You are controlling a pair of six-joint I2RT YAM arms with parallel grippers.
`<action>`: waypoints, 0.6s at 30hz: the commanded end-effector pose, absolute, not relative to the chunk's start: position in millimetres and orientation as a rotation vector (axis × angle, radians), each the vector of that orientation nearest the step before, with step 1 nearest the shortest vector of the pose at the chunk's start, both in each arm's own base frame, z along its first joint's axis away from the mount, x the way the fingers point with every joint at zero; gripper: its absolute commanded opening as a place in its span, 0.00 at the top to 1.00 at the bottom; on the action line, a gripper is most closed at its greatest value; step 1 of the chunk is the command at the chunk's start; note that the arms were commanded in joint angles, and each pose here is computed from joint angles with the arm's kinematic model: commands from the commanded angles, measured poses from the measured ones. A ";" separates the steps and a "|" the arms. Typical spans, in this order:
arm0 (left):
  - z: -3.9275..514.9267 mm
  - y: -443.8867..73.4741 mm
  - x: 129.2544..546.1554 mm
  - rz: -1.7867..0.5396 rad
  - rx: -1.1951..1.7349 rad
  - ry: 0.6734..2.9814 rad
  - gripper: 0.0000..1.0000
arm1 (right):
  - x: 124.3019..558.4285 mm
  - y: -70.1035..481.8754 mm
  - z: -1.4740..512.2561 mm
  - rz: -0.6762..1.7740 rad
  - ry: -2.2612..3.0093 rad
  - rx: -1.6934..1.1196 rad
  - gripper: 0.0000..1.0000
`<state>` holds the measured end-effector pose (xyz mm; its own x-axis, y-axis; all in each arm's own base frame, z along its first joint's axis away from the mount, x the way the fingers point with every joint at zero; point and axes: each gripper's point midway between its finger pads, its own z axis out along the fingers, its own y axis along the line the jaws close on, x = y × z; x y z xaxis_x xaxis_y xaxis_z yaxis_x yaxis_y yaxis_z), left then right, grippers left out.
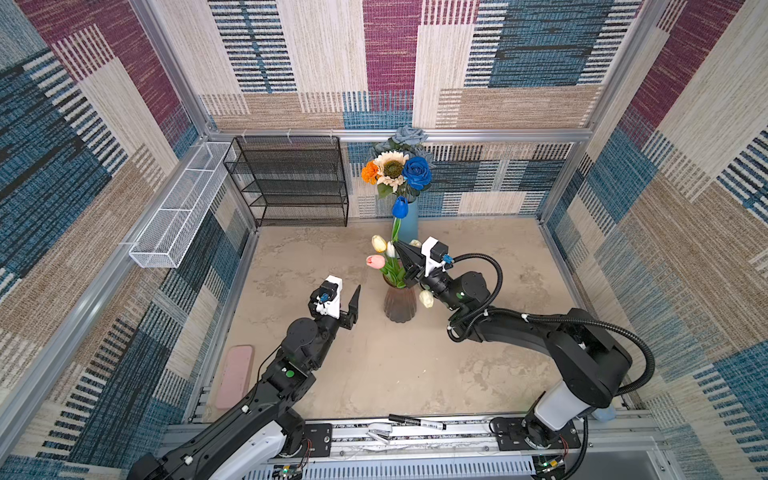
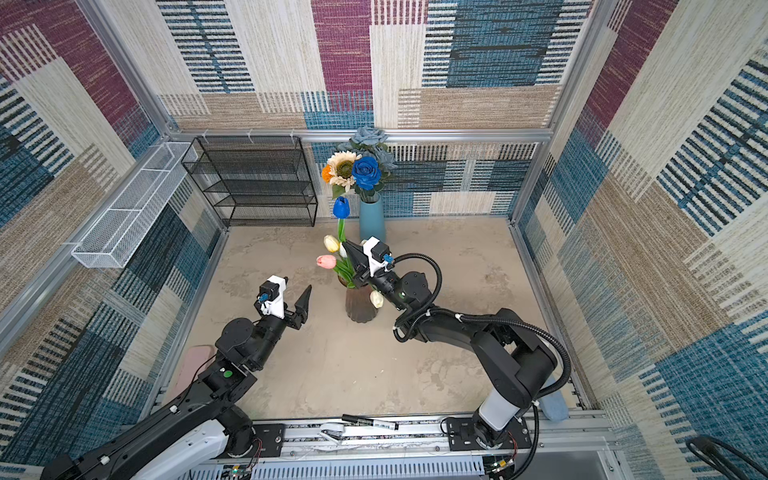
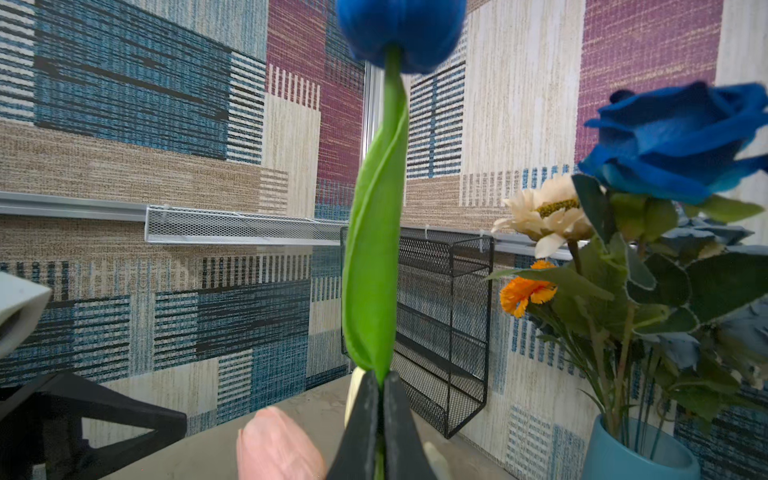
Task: Arrange the flowers into the vase
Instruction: 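Lower the blue tulip stem into the pink vase with the right gripper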
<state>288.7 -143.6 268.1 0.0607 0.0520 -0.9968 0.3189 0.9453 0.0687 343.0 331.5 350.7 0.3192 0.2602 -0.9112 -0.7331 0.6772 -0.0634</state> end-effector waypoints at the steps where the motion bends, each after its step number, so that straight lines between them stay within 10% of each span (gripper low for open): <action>1: 277.4 -145.8 289.6 -0.222 0.304 1.466 0.31 | 355.6 323.6 353.8 0.617 1.099 -0.480 0.61; 18: 274.1 -154.9 300.0 -0.279 0.340 1.489 0.31 | 318.6 247.0 424.0 0.517 1.189 -0.389 0.09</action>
